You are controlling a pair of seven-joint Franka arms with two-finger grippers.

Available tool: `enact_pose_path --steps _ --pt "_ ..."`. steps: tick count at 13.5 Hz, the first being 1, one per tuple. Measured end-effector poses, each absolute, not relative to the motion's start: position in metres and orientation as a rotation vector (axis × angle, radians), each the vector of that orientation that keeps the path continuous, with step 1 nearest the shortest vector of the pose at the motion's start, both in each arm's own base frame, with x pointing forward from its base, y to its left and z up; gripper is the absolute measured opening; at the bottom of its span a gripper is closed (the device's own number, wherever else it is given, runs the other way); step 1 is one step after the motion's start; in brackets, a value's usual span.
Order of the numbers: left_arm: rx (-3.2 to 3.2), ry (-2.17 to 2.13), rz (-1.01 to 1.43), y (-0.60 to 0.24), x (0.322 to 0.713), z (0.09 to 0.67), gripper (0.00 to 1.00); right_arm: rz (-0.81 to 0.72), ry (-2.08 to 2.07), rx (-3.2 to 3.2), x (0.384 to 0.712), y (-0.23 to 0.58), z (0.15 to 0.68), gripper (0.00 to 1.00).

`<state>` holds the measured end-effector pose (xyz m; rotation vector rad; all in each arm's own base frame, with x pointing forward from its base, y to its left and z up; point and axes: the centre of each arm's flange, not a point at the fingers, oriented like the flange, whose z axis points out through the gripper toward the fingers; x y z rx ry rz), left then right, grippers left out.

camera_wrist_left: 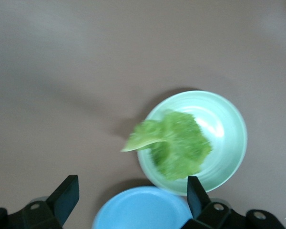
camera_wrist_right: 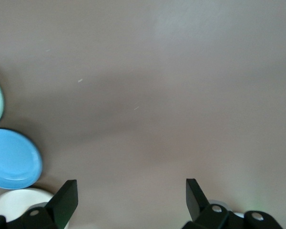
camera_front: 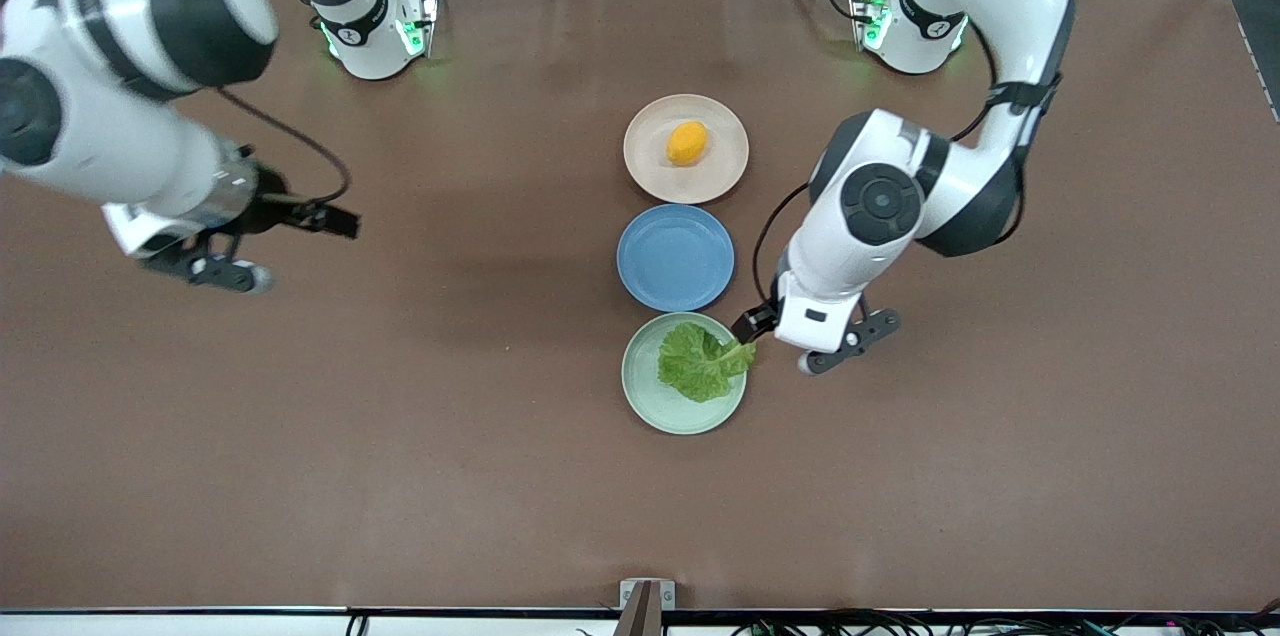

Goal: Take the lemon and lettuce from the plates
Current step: 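Move the left gripper to the lettuce while the right gripper reaches the lemon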

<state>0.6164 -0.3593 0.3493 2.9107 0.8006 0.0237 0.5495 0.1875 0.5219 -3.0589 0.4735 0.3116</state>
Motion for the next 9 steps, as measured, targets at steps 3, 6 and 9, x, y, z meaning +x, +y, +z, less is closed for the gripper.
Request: enact_pose_path --steps 3,6,9 --pt "2.788 0.938 0.093 -0.395 0.615 0.298 1.00 0.232 0.652 -3.030 0.481 0.301 0.520 1.00" --pt "2.738 0.977 0.109 -0.420 0.606 0.256 1.00 0.169 0.780 -2.984 0.406 0.398 0.493 1.00" --pt "2.775 0.973 0.067 -0.429 0.595 0.220 1.00 0.123 0.833 -2.920 0.346 0.454 0.449 1.00"
